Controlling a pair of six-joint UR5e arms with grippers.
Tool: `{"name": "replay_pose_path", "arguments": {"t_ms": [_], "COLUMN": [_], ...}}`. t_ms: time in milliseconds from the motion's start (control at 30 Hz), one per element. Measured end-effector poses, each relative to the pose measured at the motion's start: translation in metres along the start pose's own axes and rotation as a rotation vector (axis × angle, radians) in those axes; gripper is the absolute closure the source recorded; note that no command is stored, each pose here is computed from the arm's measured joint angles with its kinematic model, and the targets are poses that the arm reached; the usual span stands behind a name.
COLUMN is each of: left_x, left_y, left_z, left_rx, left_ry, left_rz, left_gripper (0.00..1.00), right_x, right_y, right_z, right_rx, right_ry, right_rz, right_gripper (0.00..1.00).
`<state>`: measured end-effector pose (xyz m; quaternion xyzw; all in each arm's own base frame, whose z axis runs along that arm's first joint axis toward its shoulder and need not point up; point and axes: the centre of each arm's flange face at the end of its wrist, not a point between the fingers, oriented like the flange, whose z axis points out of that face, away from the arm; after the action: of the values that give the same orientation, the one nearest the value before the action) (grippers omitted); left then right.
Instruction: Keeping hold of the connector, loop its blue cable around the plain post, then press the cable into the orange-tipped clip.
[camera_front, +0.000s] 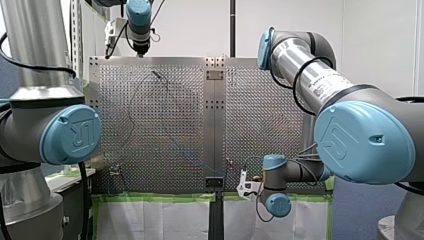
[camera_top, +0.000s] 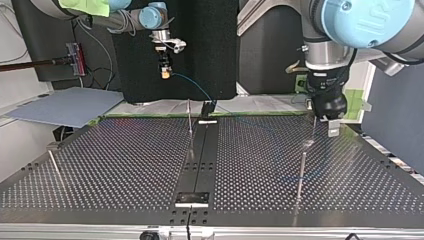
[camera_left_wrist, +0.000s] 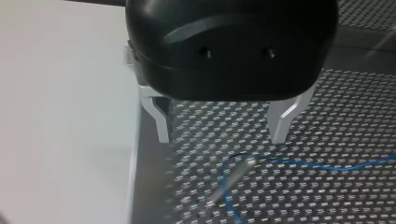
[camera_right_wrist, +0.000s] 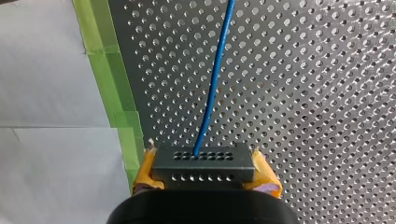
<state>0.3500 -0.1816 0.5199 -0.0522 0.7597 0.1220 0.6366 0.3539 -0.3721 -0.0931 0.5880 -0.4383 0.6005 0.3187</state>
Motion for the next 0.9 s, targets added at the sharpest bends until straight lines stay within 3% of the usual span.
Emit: {"name": "replay_pose_path", "arguments": {"t_ms": [200, 433, 667, 900], "left_x": [0.008, 0.015, 0.016, 0.011], "left_y": [-0.009, -0.017, -0.016, -0.017], "left_z": [0.01, 0.027, 0.039, 0.049], "left_rx": [0.042, 0.071, 0.064, 0.097], "left_ry": [0.068, 0.131, 0.123, 0.079], "left_rz": [0.067, 0.081, 0.058, 0.012], "left_gripper": [0.0, 0.0, 0.0, 0.0], "right_x": [0.0, 0.0, 0.0, 0.0], "right_y": [0.0, 0.0, 0.001, 0.001], "right_z": [0.0, 0.0, 0.0, 0.0], "right_rx": [0.0, -0.001, -0.002, -0.002], "right_ry": [0.0, -0.002, -0.002, -0.003], "right_rz": [0.002, 0.002, 0.002, 0.002], "right_gripper": [1.0, 1.0, 1.0, 1.0]}}
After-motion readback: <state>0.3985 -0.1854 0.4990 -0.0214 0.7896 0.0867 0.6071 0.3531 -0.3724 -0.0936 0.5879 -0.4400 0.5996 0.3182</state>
